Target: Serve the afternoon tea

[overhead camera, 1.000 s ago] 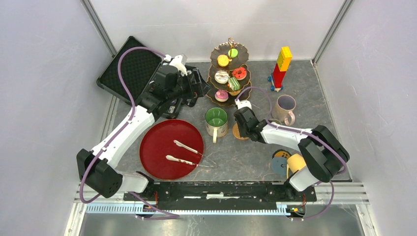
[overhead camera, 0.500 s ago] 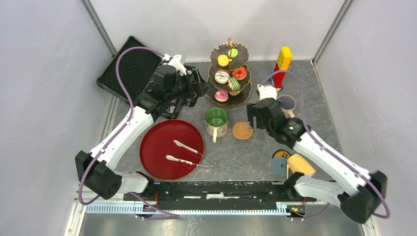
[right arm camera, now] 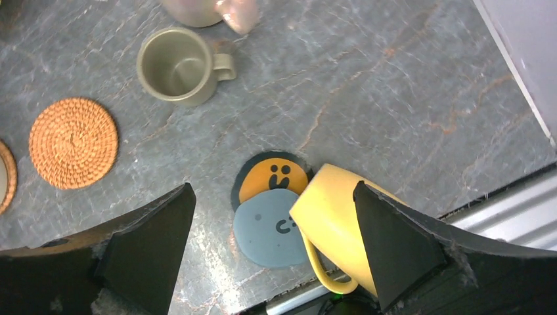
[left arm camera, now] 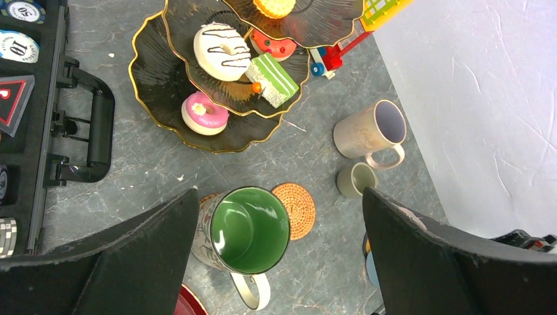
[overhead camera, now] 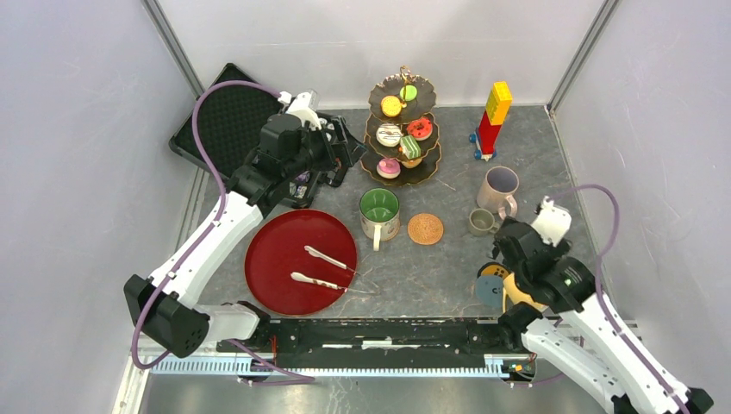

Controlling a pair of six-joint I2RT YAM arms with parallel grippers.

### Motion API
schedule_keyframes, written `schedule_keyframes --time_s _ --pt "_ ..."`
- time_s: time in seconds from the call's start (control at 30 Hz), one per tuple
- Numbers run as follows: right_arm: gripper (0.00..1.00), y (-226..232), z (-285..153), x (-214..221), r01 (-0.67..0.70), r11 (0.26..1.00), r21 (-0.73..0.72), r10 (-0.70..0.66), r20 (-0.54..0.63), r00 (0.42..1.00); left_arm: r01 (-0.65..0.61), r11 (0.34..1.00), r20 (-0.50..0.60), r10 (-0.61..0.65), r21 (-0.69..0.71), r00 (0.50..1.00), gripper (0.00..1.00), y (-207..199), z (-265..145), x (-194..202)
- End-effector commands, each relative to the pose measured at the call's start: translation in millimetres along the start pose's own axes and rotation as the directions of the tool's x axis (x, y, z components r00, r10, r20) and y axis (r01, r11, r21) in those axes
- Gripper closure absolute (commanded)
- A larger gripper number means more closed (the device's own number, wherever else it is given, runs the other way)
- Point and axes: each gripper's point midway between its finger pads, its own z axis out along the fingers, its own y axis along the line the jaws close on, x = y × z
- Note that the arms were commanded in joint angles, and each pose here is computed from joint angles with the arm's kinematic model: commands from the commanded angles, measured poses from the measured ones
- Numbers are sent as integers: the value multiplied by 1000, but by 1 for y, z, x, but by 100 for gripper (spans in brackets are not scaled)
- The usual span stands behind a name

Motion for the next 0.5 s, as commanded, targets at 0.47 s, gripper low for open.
schedule_keyframes --time_s 0.47 --pt "2 40 65 -89 157 980 -126 -138 150 979 -21 998 43 18 58 999 0 -12 -3 -12"
